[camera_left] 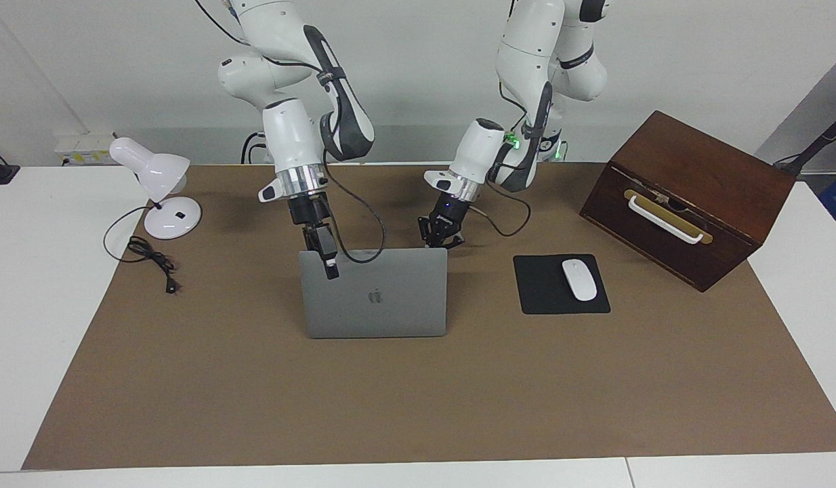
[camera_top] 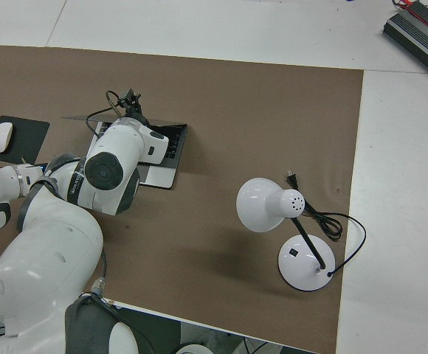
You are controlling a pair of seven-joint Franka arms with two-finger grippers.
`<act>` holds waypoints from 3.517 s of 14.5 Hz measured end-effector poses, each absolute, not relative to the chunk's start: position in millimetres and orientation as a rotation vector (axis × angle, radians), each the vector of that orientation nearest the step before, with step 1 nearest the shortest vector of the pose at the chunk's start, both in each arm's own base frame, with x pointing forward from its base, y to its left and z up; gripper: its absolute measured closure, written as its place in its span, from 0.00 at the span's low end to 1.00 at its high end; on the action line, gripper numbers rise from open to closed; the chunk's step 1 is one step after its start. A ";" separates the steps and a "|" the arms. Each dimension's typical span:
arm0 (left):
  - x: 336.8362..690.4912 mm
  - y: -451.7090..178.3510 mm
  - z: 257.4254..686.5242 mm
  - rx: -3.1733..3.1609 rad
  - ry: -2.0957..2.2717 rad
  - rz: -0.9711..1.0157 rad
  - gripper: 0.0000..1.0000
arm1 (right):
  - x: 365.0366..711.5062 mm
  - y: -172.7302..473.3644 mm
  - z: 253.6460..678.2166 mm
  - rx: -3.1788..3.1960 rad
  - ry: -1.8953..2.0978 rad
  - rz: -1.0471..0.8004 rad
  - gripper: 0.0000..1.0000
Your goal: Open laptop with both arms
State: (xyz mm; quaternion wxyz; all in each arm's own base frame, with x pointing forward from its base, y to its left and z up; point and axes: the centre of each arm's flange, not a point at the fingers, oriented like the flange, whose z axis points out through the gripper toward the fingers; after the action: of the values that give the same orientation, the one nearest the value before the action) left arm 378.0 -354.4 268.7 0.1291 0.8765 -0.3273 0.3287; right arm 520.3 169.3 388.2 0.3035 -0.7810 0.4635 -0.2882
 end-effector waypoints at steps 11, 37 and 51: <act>378.6 -354.9 269.4 2.546 -0.951 0.958 0.99 | 561.6 168.6 388.3 -2.036 1.242 -0.800 0.00; 380.7 -356.9 267.4 2.546 -0.953 0.959 0.99 | 608.8 4.9 438.8 -2.594 0.538 -0.608 0.00; 395.9 -357.1 290.6 2.533 -0.760 1.003 0.99 | 579.8 -88.5 566.4 -3.082 0.122 -0.339 0.00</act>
State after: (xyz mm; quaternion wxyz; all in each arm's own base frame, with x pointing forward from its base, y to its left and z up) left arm 395.9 -357.1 290.6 0.1561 0.8846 -0.2656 0.3502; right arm 579.8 -88.5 566.4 0.0192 -0.9931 0.0392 -0.1091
